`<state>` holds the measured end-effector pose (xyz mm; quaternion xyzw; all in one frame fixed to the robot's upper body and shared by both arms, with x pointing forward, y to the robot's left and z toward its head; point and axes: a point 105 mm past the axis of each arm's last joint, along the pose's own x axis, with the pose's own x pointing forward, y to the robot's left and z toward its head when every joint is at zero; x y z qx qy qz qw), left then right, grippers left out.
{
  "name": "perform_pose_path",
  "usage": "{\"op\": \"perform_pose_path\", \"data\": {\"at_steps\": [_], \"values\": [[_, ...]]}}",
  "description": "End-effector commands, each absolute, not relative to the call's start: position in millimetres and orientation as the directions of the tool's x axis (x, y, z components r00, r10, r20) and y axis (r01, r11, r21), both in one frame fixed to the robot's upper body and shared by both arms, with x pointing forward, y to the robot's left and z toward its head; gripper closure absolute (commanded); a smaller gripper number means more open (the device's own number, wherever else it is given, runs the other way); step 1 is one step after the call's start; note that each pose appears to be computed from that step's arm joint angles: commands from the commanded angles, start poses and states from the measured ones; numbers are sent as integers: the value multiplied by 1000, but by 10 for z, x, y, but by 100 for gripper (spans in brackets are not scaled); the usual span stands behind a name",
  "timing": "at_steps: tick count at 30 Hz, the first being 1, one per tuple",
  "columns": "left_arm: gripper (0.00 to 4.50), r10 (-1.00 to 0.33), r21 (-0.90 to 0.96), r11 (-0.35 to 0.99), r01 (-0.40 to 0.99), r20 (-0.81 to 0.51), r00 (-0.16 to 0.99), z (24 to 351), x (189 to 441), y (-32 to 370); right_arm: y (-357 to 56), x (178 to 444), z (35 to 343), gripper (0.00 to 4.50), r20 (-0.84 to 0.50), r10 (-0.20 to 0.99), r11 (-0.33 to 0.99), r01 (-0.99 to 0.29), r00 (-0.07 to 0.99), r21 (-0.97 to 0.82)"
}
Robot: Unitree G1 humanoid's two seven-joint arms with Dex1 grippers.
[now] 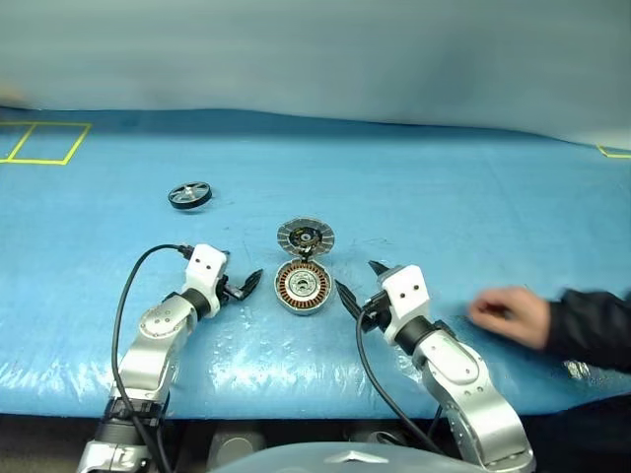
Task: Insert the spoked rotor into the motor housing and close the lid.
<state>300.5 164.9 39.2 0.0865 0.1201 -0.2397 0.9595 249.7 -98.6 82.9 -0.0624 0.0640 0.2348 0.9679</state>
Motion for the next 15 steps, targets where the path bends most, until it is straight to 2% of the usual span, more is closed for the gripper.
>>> {"op": "perform_pose_path", "data": {"at_steps": [1, 9, 15], "values": [[0, -451, 152, 861, 485, -209, 868, 569, 2952, 1638, -1057, 2533, 924, 68, -122, 411, 904, -421, 904, -76], [0, -480, 181, 848, 498, -136, 867, 765, 2775, 1533, -1271, 2646, 844, 68, -165, 279, 957, -288, 946, -34], [0, -598, 155, 777, 610, -119, 793, 880, 2581, 1281, -1395, 2736, 672, 68, -206, 178, 981, -190, 962, -42]]}}
